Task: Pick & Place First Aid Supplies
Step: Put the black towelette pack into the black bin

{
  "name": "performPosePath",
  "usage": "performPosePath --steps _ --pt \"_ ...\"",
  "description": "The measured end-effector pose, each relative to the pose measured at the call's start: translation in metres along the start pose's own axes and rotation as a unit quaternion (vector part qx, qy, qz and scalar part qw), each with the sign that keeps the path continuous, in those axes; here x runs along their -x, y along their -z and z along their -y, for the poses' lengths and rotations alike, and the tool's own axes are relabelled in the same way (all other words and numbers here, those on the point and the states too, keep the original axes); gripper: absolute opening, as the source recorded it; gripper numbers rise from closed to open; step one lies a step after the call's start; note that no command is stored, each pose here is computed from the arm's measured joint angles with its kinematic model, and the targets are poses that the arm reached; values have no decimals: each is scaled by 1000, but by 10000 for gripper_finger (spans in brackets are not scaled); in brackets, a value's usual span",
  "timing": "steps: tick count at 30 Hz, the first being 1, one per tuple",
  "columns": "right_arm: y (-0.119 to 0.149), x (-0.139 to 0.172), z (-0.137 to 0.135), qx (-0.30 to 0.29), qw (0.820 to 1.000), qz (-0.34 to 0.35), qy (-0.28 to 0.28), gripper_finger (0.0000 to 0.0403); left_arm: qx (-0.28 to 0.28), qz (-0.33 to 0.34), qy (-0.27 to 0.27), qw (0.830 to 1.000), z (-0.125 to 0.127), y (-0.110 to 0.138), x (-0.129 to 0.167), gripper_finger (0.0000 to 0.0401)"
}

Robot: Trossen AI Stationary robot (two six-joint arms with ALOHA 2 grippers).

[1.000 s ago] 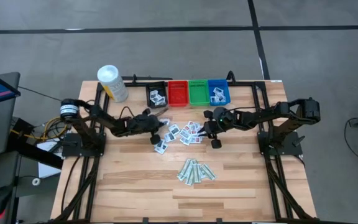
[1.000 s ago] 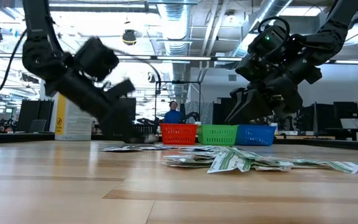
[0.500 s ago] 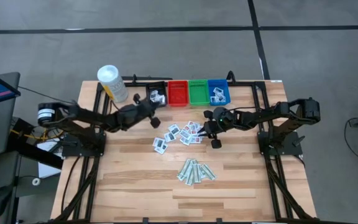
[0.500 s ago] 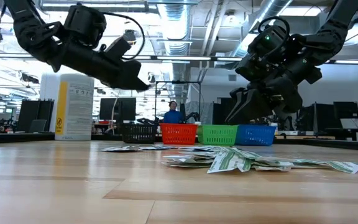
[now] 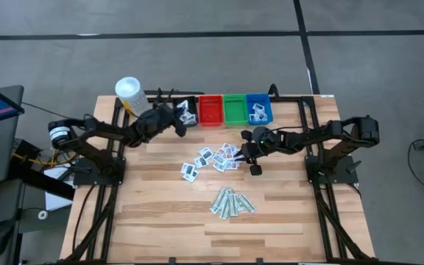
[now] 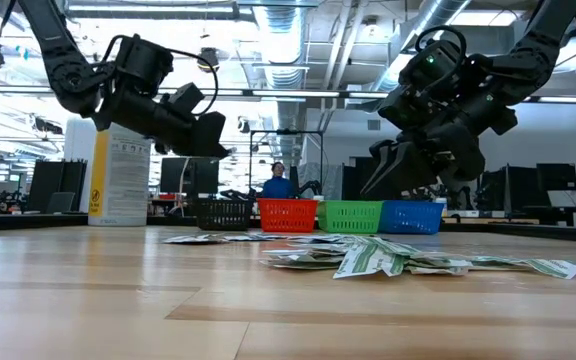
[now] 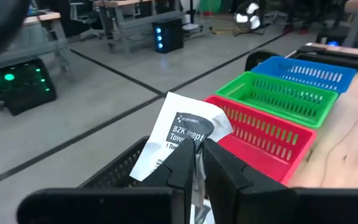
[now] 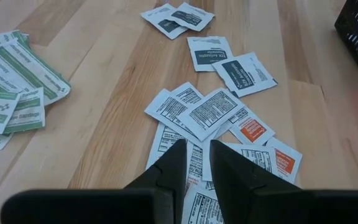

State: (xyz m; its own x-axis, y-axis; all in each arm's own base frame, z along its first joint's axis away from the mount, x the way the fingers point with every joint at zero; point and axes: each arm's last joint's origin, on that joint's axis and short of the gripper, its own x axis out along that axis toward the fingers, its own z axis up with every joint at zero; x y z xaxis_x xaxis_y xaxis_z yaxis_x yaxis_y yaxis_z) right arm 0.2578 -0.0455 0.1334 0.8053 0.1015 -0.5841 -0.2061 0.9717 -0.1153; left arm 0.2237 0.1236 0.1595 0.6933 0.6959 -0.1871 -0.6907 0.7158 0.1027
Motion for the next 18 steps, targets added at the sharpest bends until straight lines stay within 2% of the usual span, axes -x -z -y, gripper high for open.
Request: performPosePath --steps 11,18 --pt "0 0 0 0 1000 0 0 65 1 4 10 1000 2 17 -13 37" --pt "0 0 0 0 1000 0 0 65 1 7 8 1000 2 17 -14 69"
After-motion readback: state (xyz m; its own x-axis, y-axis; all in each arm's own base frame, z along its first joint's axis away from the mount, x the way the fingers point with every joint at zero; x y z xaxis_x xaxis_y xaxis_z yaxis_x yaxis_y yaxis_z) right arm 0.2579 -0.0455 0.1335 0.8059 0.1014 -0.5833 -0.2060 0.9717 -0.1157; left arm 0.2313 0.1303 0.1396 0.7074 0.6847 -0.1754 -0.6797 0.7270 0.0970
